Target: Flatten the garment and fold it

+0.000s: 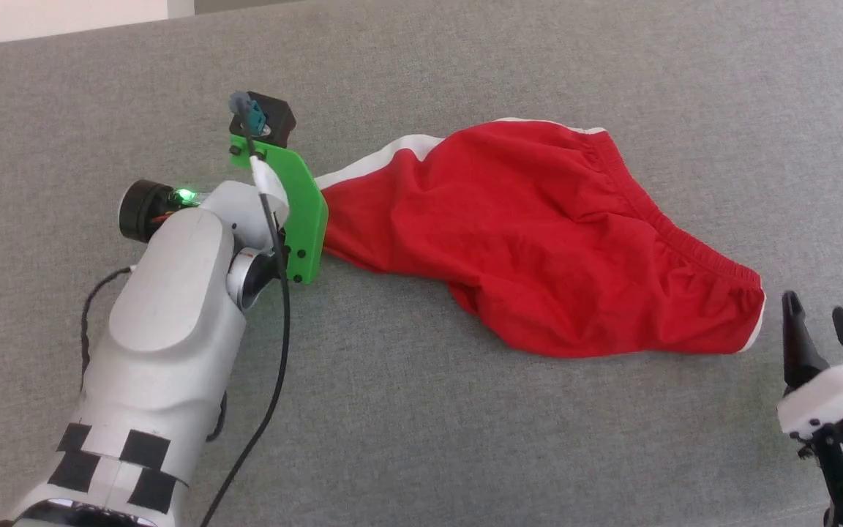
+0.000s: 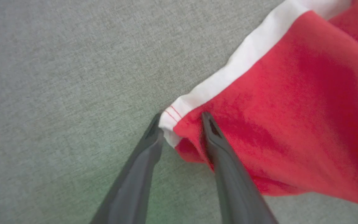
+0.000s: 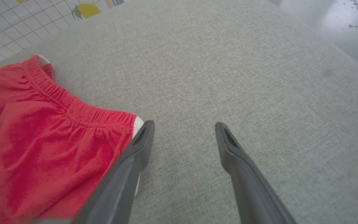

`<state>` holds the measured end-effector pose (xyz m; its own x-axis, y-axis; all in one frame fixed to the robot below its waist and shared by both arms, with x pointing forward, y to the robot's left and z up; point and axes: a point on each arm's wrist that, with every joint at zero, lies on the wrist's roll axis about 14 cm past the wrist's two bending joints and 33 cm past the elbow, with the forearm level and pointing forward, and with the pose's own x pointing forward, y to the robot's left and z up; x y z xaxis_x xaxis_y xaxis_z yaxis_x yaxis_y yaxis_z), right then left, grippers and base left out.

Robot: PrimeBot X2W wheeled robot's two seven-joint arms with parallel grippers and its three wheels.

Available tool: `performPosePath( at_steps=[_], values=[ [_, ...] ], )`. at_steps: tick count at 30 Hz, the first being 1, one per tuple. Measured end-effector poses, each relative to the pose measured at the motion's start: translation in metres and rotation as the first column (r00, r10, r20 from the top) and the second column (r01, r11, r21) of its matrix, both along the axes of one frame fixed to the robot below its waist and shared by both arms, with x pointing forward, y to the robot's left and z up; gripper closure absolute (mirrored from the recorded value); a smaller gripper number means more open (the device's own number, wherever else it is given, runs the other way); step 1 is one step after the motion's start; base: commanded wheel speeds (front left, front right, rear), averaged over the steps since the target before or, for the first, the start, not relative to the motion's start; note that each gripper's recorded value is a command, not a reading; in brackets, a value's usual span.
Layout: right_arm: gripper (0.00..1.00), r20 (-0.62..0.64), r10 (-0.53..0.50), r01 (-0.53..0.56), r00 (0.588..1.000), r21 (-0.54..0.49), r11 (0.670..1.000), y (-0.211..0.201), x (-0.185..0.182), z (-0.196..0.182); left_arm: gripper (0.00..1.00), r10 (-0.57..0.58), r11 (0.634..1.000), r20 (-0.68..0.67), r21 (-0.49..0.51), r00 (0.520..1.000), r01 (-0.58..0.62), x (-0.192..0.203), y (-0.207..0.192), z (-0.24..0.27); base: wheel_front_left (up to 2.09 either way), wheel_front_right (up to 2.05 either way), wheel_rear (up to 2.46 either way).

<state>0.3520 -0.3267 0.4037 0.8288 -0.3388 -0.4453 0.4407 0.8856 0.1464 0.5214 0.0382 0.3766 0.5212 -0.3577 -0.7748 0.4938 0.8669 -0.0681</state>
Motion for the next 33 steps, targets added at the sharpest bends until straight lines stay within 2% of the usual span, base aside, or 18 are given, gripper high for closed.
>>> performPosePath(
  at_steps=[3, 6, 11, 15, 19, 24, 33],
  values=[
    [0.00, 0.029, 0.040, -0.039, 0.999, -0.017, 0.999, 0.008, 0.012, 0.012, 1.00, 0.034, 0.994, 0.042, -0.104, 0.999, -0.029, 0.002, -0.007, 0.010, 0.00, 0.00, 0.00],
    [0.00, 0.078, 0.118, -0.114, 0.990, -0.061, 0.992, 0.023, 0.037, 0.039, 1.00, 0.120, 0.963, 0.116, -0.255, 0.986, -0.087, 0.001, -0.009, 0.028, 0.00, 0.00, 0.00],
    [0.00, 0.054, 0.331, -0.324, 0.942, -0.111, 0.939, 0.079, 0.091, 0.076, 1.00, 0.262, 0.896, 0.231, -0.419, 0.937, -0.148, -0.001, 0.005, 0.062, 0.00, 0.00, 0.00],
    [0.00, -0.041, 0.465, -0.466, 0.884, -0.147, 0.873, 0.110, 0.128, 0.081, 1.00, 0.310, 0.873, 0.258, -0.459, 0.915, -0.166, -0.011, 0.016, 0.069, 0.00, 0.00, 0.00],
    [0.00, -0.193, 0.512, -0.540, 0.837, -0.146, 0.829, 0.121, 0.149, 0.055, 1.00, 0.319, 0.865, 0.255, -0.471, 0.913, -0.170, -0.019, 0.019, 0.068, 0.00, 0.00, 0.00],
    [0.00, -0.329, 0.513, -0.575, 0.793, -0.125, 0.809, 0.125, 0.165, 0.020, 1.00, 0.319, 0.861, 0.237, -0.477, 0.918, -0.176, -0.025, 0.018, 0.061, 0.00, 0.00, 0.00],
    [0.00, -0.433, 0.497, -0.584, 0.752, -0.087, 0.807, 0.128, 0.182, -0.021, 1.00, 0.330, 0.862, 0.196, -0.461, 0.924, -0.210, -0.029, 0.027, 0.043, 0.00, 0.00, 0.00]
  ],
)
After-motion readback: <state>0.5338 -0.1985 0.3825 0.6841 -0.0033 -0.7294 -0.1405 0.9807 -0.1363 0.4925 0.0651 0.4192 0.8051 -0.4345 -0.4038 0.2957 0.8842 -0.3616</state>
